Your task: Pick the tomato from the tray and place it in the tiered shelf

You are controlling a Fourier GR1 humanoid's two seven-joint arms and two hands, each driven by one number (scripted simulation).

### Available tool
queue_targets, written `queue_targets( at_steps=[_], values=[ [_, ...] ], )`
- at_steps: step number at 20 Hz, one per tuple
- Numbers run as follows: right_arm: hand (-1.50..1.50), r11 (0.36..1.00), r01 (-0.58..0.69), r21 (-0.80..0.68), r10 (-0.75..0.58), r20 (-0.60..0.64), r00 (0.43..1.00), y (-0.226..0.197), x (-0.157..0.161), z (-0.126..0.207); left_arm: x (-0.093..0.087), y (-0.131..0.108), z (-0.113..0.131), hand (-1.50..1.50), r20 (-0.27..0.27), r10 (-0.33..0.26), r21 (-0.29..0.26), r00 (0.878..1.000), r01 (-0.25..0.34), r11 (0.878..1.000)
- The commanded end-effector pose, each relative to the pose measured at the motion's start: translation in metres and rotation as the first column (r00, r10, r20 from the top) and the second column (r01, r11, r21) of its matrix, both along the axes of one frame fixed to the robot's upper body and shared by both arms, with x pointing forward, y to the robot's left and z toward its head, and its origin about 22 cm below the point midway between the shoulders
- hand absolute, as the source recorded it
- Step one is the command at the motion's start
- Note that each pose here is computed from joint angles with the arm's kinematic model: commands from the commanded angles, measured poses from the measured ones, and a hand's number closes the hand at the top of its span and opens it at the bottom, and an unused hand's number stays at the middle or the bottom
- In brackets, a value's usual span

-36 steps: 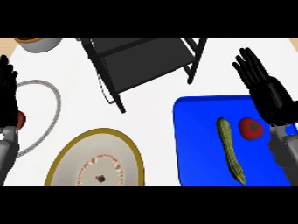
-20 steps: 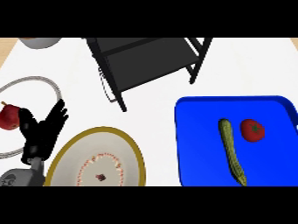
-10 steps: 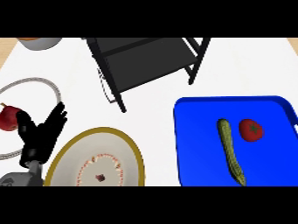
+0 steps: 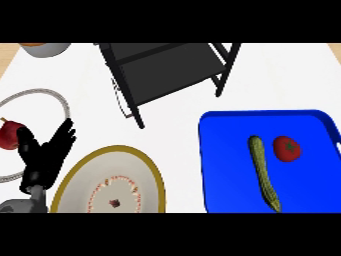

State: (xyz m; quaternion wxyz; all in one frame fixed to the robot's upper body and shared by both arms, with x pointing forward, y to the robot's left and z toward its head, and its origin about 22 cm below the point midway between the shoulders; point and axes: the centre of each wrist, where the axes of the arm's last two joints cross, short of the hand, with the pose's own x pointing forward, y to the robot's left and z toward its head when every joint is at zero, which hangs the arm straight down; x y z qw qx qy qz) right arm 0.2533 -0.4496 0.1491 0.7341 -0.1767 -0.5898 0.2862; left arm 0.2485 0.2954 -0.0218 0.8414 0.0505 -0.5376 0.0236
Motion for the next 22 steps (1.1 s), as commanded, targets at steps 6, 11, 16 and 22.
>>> queue_targets(
  at_steps=[6,11,16,22],
  values=[
    [-1.50,0.981,0.110,-0.159,-0.124,-0.084,0.989,0.091,0.017,0.001,0.003,0.003,0.009,0.00,-0.025,-0.013,-0.014,1.000,0.013,1.000],
    [-1.50,0.970,0.040,-0.240,-0.083,-0.174,0.981,0.112,0.011,-0.011,0.014,0.006,-0.005,0.00,-0.033,0.001,-0.014,0.999,-0.001,1.000],
    [-1.50,0.955,0.046,-0.294,-0.107,-0.197,0.975,0.124,0.015,-0.020,-0.002,0.015,-0.022,0.00,-0.024,-0.020,-0.021,0.999,0.020,1.000],
    [-1.50,0.930,0.093,-0.356,-0.175,-0.204,0.963,0.142,0.021,-0.039,-0.004,-0.014,-0.022,0.00,-0.009,0.007,-0.002,1.000,-0.007,1.000]
  ],
)
